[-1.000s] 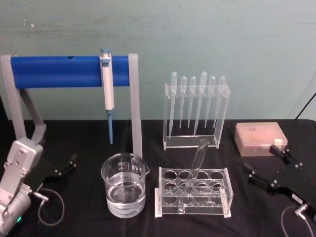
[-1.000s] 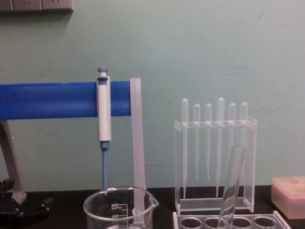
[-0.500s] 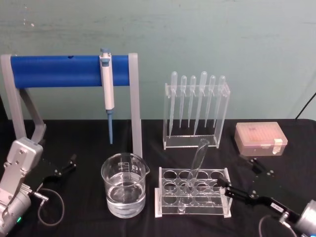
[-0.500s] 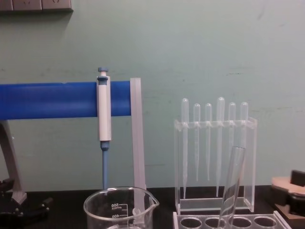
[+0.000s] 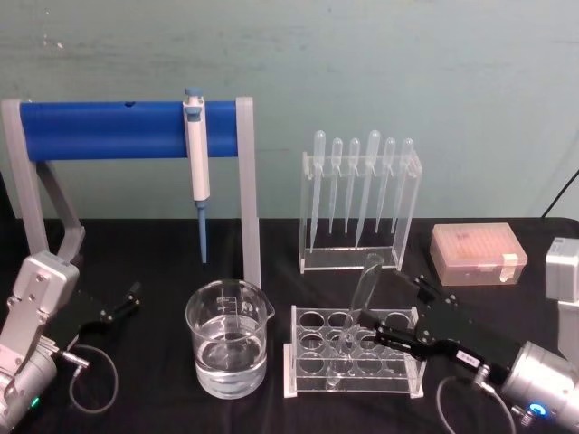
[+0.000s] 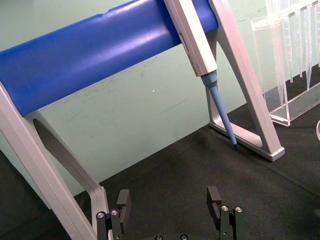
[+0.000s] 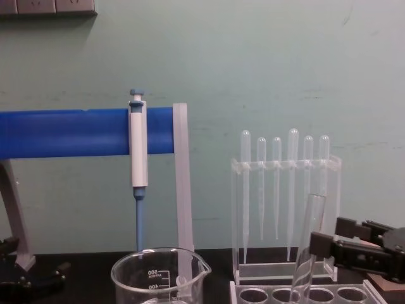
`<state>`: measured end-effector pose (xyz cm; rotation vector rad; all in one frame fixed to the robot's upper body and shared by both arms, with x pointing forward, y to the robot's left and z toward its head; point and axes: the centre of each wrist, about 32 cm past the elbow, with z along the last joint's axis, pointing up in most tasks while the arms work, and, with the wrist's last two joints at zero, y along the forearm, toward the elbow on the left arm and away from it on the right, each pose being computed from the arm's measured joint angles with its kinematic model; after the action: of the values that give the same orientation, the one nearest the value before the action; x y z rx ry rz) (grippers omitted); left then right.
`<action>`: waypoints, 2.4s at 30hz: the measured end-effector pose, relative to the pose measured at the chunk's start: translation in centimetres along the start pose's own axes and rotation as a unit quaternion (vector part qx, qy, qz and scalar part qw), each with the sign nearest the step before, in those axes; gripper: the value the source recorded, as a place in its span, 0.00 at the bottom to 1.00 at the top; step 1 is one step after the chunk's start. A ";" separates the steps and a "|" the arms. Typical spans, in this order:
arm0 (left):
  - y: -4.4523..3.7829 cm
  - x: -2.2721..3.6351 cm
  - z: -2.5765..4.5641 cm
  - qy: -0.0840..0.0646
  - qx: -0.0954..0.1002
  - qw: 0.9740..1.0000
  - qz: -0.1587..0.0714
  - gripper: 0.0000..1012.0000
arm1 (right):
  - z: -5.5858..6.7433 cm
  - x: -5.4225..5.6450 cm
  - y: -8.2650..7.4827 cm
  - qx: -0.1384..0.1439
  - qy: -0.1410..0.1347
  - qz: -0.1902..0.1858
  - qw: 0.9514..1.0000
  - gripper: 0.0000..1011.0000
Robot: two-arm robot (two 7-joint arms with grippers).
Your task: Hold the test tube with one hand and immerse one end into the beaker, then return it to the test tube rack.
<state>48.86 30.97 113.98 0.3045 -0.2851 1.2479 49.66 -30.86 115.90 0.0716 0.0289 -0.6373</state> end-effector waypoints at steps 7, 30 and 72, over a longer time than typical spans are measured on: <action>0.00 0.00 0.00 0.000 0.000 1.000 0.000 0.99 | 0.0 0.5 1.1 0.003 0.006 0.005 1.000 0.99; 0.00 0.00 0.00 0.000 0.000 1.000 0.000 0.99 | -0.6 0.7 2.8 0.011 0.018 0.011 1.000 0.99; 0.00 0.00 0.00 0.000 0.000 1.000 0.000 0.99 | 4.1 -1.5 2.8 -0.005 -0.018 0.030 0.999 0.22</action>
<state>48.86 30.97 113.98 0.3044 -0.2850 1.2479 50.15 -27.99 120.19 0.0511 -0.0054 -0.5787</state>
